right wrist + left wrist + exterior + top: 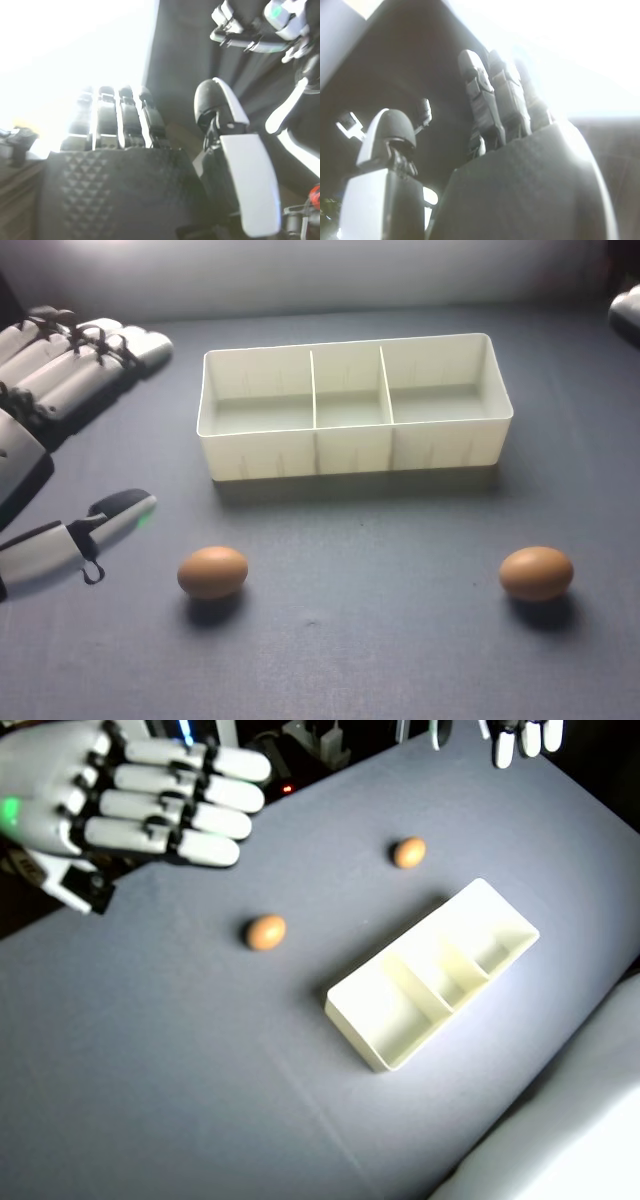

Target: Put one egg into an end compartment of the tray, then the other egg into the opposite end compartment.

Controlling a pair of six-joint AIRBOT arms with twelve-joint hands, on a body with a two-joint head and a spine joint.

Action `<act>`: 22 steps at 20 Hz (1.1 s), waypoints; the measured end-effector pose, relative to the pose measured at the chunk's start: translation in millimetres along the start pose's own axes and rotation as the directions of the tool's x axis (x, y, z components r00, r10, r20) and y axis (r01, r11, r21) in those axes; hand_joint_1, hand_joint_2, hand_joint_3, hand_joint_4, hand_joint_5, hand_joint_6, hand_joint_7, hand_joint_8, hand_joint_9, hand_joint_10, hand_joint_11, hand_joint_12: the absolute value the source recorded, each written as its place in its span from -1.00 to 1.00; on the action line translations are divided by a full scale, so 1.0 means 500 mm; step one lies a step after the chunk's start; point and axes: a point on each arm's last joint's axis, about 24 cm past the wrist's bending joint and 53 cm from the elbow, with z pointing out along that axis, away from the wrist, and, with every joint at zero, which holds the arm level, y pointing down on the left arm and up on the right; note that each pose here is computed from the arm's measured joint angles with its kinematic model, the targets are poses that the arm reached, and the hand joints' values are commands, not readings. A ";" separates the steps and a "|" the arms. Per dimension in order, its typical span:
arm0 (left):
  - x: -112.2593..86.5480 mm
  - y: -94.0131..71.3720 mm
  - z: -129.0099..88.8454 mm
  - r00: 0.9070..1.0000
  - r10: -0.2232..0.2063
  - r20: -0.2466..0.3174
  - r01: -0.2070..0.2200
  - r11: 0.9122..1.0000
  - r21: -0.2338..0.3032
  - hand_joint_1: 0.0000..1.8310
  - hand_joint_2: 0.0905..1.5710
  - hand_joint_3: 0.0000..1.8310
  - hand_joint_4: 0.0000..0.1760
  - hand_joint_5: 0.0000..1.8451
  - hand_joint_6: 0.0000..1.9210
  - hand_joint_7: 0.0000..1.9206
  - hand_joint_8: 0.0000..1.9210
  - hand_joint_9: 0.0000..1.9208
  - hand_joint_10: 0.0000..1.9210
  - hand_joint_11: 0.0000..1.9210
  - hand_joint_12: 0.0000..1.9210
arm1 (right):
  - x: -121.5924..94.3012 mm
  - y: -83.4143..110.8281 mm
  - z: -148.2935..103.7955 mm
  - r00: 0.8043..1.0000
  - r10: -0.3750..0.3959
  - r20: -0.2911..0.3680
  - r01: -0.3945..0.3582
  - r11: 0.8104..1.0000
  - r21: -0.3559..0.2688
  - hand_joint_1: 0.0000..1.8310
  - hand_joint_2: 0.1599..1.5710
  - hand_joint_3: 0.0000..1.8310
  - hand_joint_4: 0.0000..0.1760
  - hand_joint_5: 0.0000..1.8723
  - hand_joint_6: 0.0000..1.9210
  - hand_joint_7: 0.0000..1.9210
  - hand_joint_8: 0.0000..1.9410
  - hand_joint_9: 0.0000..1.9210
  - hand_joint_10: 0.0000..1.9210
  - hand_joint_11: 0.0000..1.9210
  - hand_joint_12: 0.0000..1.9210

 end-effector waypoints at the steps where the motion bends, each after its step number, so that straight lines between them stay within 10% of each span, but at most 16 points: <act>1: 0.007 -0.002 0.000 1.000 0.001 -0.015 -0.001 1.000 0.005 -0.55 0.58 -1.00 -0.96 -0.80 -0.99 -0.89 -1.00 -0.95 -0.87 -1.00 0.05 | 0.005 -0.005 0.000 1.000 -0.008 -0.011 0.008 1.000 0.010 -0.54 0.84 -1.00 -1.00 -1.00 -1.00 -1.00 -1.00 -1.00 -1.00 -1.00 0.24; 3: 0.028 0.000 0.000 0.998 0.004 -0.059 -0.004 1.000 0.000 -0.45 0.46 -1.00 -0.78 -0.86 -1.00 -0.94 -1.00 -0.99 -0.89 -1.00 -0.02 | 0.020 -0.015 -0.001 0.999 -0.027 -0.043 0.029 0.999 0.030 -0.49 0.80 -1.00 -1.00 -1.00 -1.00 -1.00 -1.00 -1.00 -1.00 -1.00 0.90; 7: 0.050 0.021 -0.003 0.994 -0.002 -0.111 -0.003 0.999 -0.039 -0.38 0.28 -1.00 -0.18 -1.00 -1.00 -1.00 -1.00 -1.00 -1.00 -1.00 -0.85 | 0.046 -0.028 -0.003 0.994 -0.042 -0.097 0.048 0.997 0.058 -0.40 0.72 -1.00 -1.00 -1.00 -1.00 -1.00 -1.00 -1.00 -1.00 -1.00 1.00; 9: 0.071 0.038 -0.005 0.987 -0.013 -0.158 0.002 0.998 -0.068 -0.31 0.20 -1.00 -0.19 -1.00 -1.00 -1.00 -1.00 -1.00 -1.00 -1.00 -0.56 | 0.054 -0.035 -0.005 0.993 -0.041 -0.114 0.050 0.996 0.072 -0.43 0.73 -1.00 -1.00 -1.00 -1.00 -1.00 -1.00 -1.00 -1.00 -1.00 1.00; 11: 0.093 0.052 -0.005 0.981 -0.045 -0.187 0.029 0.996 -0.088 -0.31 0.16 -1.00 -0.72 -1.00 -1.00 -0.93 -0.99 -0.90 -0.96 -1.00 0.15 | 0.058 -0.039 -0.005 0.992 -0.040 -0.122 0.050 0.996 0.079 -0.46 0.74 -1.00 -1.00 -1.00 -1.00 -1.00 -1.00 -1.00 -1.00 -1.00 1.00; 14: 0.152 0.074 -0.003 0.963 -0.090 -0.253 0.059 0.990 -0.127 -0.29 0.20 -0.99 -0.56 -1.00 -1.00 -0.93 -1.00 -0.88 -0.95 -1.00 0.02 | 0.064 -0.046 -0.008 0.991 -0.035 -0.127 0.047 0.995 0.090 -0.47 0.75 -1.00 -1.00 -1.00 -1.00 -1.00 -1.00 -1.00 -1.00 -1.00 1.00; 19: 0.205 0.112 0.016 0.946 -0.132 -0.295 0.081 0.981 -0.178 -0.20 0.20 -1.00 -0.52 -0.98 -0.99 -0.88 -0.99 -1.00 -0.42 -1.00 0.72 | 0.069 -0.062 -0.013 0.991 -0.031 -0.134 0.046 0.992 0.116 -0.45 0.78 -1.00 -1.00 -1.00 -1.00 -1.00 -1.00 -1.00 -1.00 -1.00 1.00; 22: 0.225 0.121 0.023 0.940 -0.141 -0.309 0.084 0.978 -0.191 -0.16 0.22 -1.00 -0.13 -0.99 -1.00 -0.89 -1.00 -1.00 -0.58 -1.00 0.46 | 0.069 -0.063 -0.013 0.991 -0.030 -0.132 0.046 0.992 0.118 -0.40 0.77 -1.00 -1.00 -1.00 -1.00 -1.00 -1.00 -1.00 -1.00 -1.00 1.00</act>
